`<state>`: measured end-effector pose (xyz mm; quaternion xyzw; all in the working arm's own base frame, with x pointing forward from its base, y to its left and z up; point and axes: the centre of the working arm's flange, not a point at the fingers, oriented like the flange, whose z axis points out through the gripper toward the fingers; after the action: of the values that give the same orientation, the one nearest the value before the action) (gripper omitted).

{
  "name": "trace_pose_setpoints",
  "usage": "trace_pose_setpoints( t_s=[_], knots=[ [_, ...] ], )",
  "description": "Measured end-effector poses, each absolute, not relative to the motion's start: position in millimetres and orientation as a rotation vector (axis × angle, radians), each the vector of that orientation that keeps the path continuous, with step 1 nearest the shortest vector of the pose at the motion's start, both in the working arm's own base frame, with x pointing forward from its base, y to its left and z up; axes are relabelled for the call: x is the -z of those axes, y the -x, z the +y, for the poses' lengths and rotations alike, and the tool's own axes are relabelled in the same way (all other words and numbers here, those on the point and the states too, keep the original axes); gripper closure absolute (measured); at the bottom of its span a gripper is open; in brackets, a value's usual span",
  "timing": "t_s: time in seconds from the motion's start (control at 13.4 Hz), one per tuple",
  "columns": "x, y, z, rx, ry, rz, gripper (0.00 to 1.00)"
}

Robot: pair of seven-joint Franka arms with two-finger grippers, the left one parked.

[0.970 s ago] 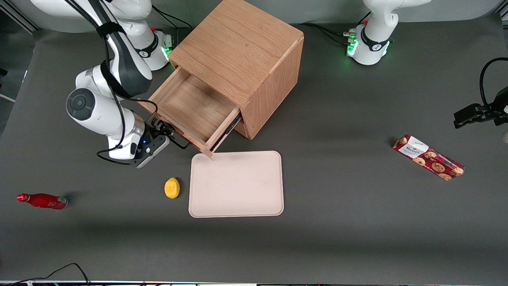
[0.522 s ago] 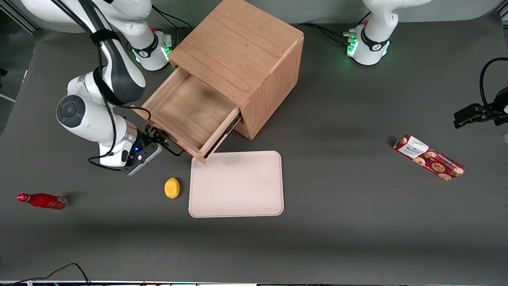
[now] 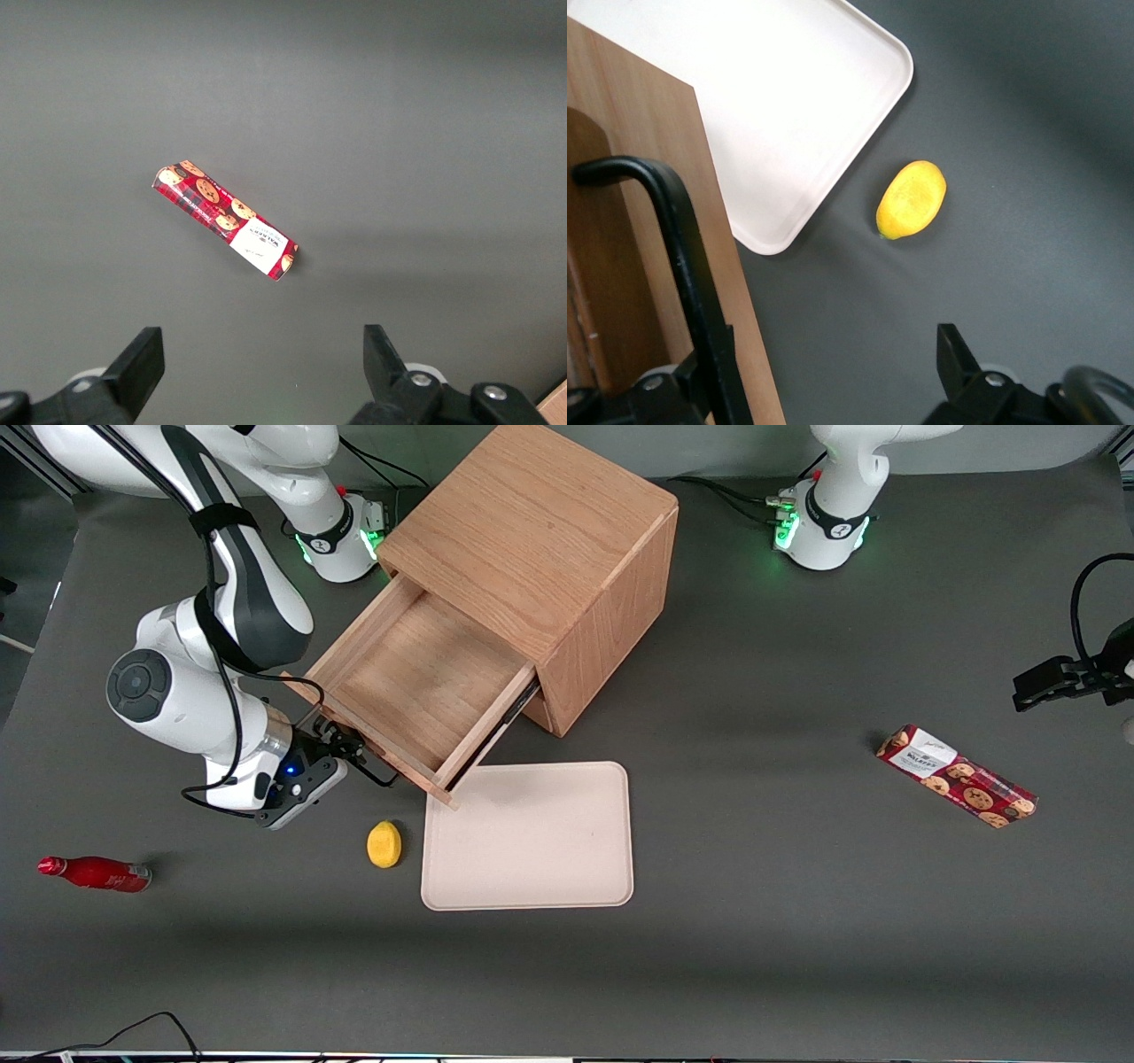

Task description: Open upper drawer

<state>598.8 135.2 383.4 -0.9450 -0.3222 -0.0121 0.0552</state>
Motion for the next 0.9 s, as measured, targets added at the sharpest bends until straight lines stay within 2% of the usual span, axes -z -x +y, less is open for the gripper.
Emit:
trace_pose_setpoints(
  t_s=[0.9],
  knots=[
    [-385,-613,119,0.03,2.882,-0.951,0.0]
  ],
)
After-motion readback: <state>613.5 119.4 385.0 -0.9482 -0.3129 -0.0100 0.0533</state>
